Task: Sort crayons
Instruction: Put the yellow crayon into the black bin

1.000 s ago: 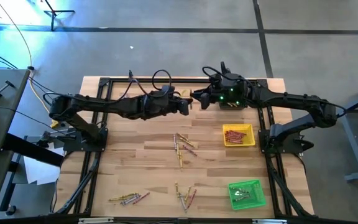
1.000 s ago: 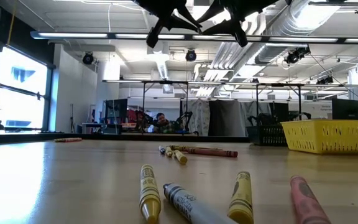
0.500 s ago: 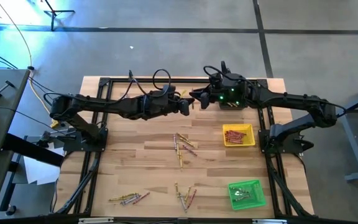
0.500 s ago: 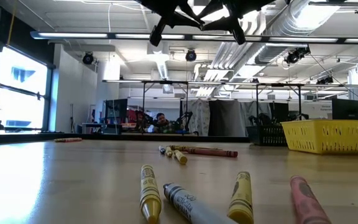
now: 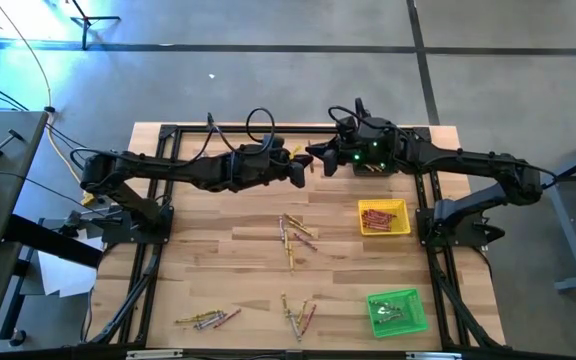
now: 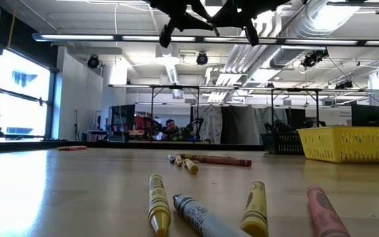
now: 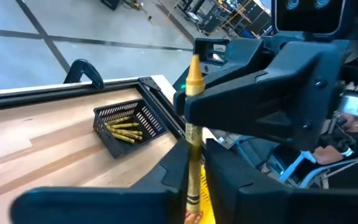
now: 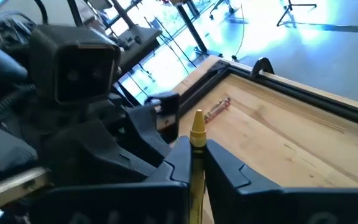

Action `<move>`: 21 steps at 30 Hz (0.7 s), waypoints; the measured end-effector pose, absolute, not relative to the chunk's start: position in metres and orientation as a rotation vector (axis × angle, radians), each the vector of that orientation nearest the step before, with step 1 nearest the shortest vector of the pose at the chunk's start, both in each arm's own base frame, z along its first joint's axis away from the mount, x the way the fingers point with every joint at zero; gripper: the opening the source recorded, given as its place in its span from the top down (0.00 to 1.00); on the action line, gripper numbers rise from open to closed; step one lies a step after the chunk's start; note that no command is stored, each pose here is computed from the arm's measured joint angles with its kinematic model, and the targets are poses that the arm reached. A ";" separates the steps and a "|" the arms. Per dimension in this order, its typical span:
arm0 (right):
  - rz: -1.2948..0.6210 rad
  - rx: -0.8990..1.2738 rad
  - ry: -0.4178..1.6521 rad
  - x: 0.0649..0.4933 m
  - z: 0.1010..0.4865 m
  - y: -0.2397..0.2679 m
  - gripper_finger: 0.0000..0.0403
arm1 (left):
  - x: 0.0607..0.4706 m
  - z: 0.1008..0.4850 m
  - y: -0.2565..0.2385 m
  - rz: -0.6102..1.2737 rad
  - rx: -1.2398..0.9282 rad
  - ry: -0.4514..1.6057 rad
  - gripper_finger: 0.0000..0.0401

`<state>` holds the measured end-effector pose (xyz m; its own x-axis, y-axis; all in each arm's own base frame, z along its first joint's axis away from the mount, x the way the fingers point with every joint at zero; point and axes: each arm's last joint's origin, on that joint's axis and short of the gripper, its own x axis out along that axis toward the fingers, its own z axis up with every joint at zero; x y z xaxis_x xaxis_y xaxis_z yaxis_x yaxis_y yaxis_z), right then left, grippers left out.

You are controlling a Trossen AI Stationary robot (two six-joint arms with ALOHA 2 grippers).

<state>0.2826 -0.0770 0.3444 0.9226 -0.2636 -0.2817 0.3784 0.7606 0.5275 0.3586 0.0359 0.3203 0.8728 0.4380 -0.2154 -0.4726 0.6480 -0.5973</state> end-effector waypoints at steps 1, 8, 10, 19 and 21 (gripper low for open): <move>-0.350 0.603 0.203 0.282 0.344 -0.079 0.98 | 0.358 0.320 0.037 0.519 -0.693 0.057 0.87; -0.537 0.486 0.425 0.253 0.338 -0.117 0.98 | 0.357 0.315 0.044 0.490 -0.693 0.130 0.72; -0.633 0.458 0.516 0.240 0.328 -0.134 0.98 | 0.357 0.315 0.046 0.470 -0.706 0.138 0.71; -0.809 0.601 0.819 0.201 0.233 -0.204 0.98 | 0.357 0.315 0.051 0.426 -0.730 0.149 0.72; -0.826 0.599 0.863 0.197 0.219 -0.210 0.98 | 0.357 0.315 0.051 0.426 -0.730 0.149 0.72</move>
